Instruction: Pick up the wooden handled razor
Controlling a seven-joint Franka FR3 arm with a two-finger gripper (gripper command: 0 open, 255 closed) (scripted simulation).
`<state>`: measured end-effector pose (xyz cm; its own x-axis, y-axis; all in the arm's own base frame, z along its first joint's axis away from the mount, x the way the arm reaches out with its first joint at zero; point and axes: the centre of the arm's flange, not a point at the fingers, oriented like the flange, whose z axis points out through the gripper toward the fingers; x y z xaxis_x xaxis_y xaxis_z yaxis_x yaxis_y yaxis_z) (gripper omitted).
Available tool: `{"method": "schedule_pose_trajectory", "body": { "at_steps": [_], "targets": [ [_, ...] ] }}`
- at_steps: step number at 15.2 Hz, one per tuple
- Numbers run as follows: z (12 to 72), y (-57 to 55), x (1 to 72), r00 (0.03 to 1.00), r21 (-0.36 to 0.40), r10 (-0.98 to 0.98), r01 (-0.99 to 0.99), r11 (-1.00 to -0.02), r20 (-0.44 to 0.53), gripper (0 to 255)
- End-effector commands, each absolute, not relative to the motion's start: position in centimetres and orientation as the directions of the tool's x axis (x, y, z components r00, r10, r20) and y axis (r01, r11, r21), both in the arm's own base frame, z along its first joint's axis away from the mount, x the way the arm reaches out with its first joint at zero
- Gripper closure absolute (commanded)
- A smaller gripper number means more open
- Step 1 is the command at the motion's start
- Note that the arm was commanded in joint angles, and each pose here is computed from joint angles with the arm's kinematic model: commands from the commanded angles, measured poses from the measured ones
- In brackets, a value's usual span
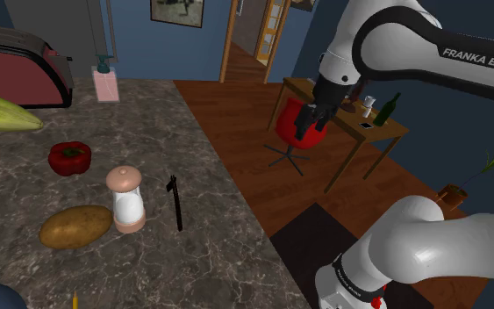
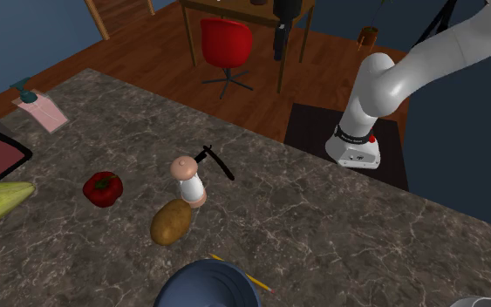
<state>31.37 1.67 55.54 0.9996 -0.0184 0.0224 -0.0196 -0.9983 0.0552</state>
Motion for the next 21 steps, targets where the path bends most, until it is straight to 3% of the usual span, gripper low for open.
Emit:
{"method": "schedule_pose_trajectory", "body": {
  "at_steps": [1,21],
  "targets": [
    [55.5,1.7,31.4,1.000,0.055,-0.018,-0.020,-0.998,0.022,0],
    [46.1,23.1,41.0,0.995,-0.015,-0.079,-0.078,-0.997,0.055,0]
  ]
}}
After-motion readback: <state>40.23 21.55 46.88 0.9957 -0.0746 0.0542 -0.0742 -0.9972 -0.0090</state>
